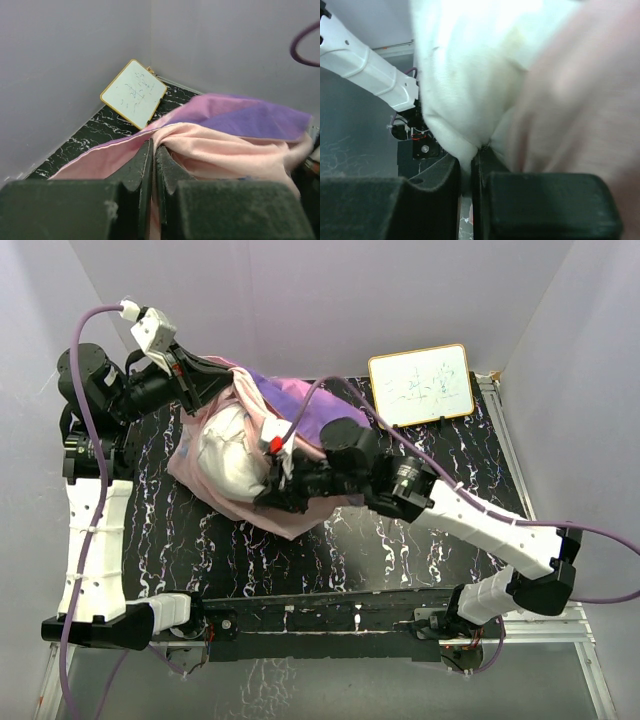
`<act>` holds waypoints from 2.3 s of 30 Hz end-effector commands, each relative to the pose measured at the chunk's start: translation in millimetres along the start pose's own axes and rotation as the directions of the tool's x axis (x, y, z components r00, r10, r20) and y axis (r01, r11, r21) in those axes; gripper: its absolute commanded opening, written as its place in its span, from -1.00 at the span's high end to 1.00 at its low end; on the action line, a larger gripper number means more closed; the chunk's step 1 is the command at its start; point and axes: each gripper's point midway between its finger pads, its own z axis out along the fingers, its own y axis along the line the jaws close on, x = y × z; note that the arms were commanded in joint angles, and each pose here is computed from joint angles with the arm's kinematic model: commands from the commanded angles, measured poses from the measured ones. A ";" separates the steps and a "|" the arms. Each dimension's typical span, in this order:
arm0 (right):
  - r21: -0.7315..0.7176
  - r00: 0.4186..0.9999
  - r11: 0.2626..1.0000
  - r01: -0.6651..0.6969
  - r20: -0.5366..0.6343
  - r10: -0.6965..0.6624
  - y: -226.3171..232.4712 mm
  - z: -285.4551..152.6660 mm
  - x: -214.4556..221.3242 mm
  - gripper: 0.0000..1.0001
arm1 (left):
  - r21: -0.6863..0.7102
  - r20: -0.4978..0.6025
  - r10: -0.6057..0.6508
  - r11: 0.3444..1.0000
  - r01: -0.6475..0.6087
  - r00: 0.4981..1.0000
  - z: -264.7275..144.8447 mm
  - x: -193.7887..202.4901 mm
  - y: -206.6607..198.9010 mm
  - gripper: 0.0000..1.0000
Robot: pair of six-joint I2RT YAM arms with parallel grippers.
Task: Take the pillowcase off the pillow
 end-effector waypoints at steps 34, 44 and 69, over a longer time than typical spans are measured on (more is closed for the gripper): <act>0.318 0.847 0.942 -0.111 0.526 -0.077 -81.1 -93.4 -201.8 0.84 | -0.151 -0.175 0.210 0.960 -0.237 0.962 -48.9 -7.0 -24.6 -0.94; 0.287 0.839 0.950 -0.122 0.541 -0.055 -81.5 -85.8 -206.1 0.84 | -0.111 -0.120 0.306 0.941 -0.319 0.944 -62.2 -30.1 -50.4 -0.94; 0.102 0.877 0.991 -0.081 0.481 0.022 -45.6 -57.3 -198.7 0.41 | -0.043 -0.177 0.106 0.992 -0.115 0.978 -25.2 37.5 -23.1 0.52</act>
